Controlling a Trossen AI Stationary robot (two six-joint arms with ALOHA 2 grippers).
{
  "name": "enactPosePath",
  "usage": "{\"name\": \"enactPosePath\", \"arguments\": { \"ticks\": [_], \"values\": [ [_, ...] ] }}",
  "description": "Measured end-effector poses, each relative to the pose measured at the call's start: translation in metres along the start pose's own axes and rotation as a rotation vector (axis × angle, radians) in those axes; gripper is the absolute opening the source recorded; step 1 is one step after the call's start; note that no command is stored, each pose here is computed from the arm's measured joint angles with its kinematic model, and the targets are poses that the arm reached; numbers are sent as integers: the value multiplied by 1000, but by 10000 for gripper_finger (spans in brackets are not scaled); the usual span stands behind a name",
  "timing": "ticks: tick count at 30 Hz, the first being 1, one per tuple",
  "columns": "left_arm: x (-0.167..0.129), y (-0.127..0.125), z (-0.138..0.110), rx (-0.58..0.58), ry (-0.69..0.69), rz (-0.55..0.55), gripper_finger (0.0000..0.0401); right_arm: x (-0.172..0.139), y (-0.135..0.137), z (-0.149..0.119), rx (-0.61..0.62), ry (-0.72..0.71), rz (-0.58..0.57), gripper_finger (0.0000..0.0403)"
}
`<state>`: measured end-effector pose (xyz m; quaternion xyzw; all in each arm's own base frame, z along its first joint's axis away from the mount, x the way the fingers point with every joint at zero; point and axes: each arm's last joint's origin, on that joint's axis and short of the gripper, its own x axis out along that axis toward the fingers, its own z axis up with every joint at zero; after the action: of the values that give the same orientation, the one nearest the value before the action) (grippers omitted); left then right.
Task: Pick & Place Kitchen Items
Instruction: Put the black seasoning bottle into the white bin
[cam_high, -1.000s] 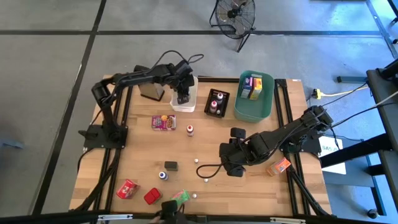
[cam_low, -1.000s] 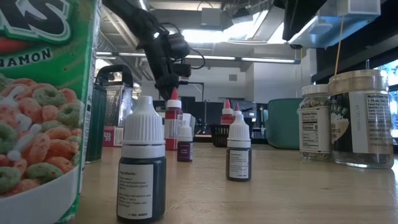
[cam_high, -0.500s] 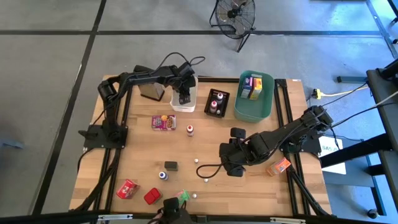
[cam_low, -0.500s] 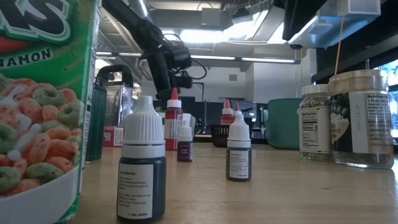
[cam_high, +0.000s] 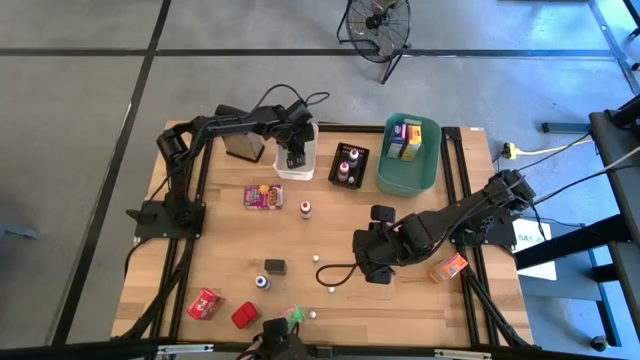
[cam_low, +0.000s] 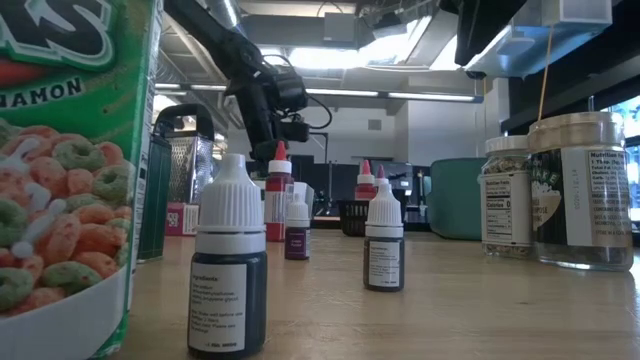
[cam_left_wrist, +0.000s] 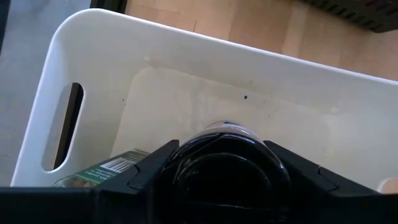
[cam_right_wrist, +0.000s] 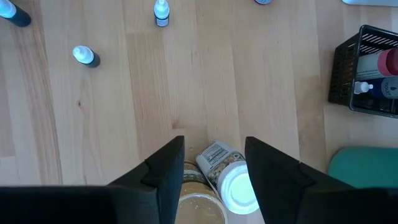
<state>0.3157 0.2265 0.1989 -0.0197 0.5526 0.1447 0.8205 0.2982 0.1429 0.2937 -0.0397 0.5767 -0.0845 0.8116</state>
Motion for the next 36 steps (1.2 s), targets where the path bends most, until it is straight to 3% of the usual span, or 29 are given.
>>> {"name": "enactPosePath", "arguments": {
  "ticks": [8, 14, 36],
  "values": [
    [0, 0, 0, 0, 2, -7, 222, 0, 0, 0, 0, 0, 0, 172],
    [-1, -3, 0, -1, -23, -85, 223, 0, 0, 0, -1, 0, 0, 172],
    [-1, -3, 0, -31, -24, -87, 224, 0, 0, 0, 0, 1, 0, 171]
  ]
}}
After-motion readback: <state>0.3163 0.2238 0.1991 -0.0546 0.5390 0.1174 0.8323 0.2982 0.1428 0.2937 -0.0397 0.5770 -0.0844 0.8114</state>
